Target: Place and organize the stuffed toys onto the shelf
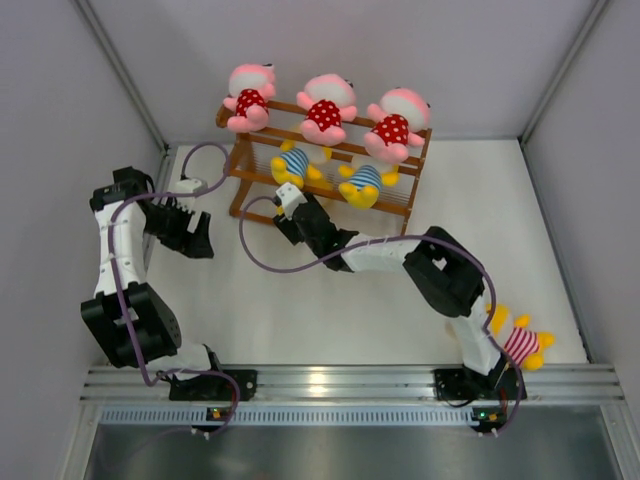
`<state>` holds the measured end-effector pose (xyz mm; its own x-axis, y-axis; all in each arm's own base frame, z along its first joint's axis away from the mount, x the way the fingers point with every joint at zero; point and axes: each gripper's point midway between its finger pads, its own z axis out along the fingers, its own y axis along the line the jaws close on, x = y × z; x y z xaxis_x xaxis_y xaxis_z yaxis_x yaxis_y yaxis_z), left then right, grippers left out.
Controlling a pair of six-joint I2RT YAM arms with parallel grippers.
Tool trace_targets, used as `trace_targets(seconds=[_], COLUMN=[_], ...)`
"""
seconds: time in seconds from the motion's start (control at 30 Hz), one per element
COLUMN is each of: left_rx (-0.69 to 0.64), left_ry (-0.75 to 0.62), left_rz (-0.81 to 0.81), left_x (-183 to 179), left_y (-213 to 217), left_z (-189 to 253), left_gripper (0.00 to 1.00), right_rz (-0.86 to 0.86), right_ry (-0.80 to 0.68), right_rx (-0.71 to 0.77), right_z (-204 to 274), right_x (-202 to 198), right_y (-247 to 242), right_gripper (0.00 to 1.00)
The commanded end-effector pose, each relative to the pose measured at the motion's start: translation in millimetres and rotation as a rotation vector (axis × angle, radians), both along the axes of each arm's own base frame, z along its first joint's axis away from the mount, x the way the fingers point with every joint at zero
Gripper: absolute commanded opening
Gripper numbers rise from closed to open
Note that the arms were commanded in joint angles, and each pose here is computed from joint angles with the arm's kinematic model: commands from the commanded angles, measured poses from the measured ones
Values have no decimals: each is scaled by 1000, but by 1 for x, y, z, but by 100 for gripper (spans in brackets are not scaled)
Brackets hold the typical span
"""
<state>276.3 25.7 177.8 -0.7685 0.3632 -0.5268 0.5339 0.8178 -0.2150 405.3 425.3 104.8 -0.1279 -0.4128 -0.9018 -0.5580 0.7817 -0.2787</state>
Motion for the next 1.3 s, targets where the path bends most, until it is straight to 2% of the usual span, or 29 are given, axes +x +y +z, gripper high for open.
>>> trace_targets(seconds=[0.0,0.13,0.27,0.37,0.53,0.7,0.8,0.83,0.87,1.07,1.13,1.2,1.23,1.27], left_rx=[-7,-5,-6,-9,-4,1,-3,-3,-2,8,8,7,12,15], left_ry=[-17,-27,-30,-37,-46,-54,-57,-58,-59,-72,-73,-72,-76,-73], left_rz=[-16,-19,-21,-19,-25,-28,-28,-25,-28,-27,-25,-24,-24,-22], left_x=[-5,-4,-5,-5,-7,-8,-8,-8,-9,-10,-10,-10,-10,-11], left_y=[-2,-2,-3,-4,-4,-4,-5,-5,-6,-5,-5,-5,-5,-4], left_z=[5,7,8,10,11,13,14,14,14,18,18,18,19,18], left_gripper=[88,88,88,88,88,88,88,88,88,88,88,88,88,88], right_rz=[29,39,68,49,-100,-116,-233,-302,-359,-517,-624,-759,-913,-986], right_ry=[-79,-45,50,124,276,385,459,484,515,606,581,517,500,476], right_rx=[106,76,11,47,68,-35,-145,-138,-213,-297,-308,-335,-253,-255], right_z=[82,107,106,116,112,100,85,83,76,62,60,62,61,62], right_x=[-14,-39,-74,-90,-121,-162,-180,-183,-193,-217,-216,-212,-207,-208], right_y=[7,-4,-17,-29,-83,-122,-162,-171,-194,-232,-253,-285,-302,-318], right_gripper=[67,69,70,70,70,70,70,70,69,69,72,85,96,99])
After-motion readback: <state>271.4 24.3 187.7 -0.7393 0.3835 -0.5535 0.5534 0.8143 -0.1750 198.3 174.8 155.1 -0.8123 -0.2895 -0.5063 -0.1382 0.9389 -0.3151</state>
